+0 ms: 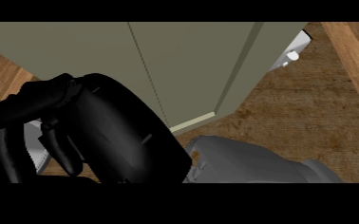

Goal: Pick up the wine, place it into the cabinet and close the cabinet

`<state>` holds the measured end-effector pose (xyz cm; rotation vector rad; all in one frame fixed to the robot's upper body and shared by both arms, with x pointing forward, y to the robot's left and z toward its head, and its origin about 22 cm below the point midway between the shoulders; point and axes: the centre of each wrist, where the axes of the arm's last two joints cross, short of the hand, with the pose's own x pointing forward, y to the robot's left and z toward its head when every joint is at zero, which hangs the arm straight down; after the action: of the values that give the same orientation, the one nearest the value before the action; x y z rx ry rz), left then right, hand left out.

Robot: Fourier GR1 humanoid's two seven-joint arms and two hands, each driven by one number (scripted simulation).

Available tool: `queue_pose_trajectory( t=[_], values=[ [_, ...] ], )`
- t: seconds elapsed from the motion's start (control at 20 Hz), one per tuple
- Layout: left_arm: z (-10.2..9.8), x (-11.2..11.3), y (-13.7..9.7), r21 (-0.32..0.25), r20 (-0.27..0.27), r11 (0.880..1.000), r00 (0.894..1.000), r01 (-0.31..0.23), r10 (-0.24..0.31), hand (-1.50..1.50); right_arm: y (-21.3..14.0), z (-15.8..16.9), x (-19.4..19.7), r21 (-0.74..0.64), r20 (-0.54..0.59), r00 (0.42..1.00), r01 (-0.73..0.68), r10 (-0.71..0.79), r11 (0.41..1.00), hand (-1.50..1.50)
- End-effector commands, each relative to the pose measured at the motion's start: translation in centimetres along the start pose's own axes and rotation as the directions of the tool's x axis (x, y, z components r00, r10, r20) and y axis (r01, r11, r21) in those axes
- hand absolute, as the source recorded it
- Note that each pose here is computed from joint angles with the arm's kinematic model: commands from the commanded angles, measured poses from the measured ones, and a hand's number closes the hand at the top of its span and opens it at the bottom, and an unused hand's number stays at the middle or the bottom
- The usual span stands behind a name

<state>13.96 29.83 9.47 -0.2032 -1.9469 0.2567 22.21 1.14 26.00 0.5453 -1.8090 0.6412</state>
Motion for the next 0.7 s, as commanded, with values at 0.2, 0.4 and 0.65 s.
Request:
queue_pose_trajectory(
  t=[0.2,0.4,0.65],
  values=[
    [-0.5,-1.0,1.4,0.028,0.018,0.999,1.000,0.022,-0.023,-1.50,-3.9,-5.3,-0.9,-0.128,0.010,0.991,-0.132,0.134,0.983,1.50],
    [0.0,-0.5,-0.1,0.029,0.016,0.999,1.000,0.026,-0.026,-1.50,-5.7,-7.6,-2.7,-0.120,-0.051,0.992,-0.119,0.114,0.986,1.50],
    [-0.3,-0.1,0.4,0.007,-0.001,1.000,1.000,0.010,-0.010,-1.50,-8.4,-9.0,-4.6,-0.136,-0.057,0.991,-0.126,0.119,0.983,1.50]
  ],
)
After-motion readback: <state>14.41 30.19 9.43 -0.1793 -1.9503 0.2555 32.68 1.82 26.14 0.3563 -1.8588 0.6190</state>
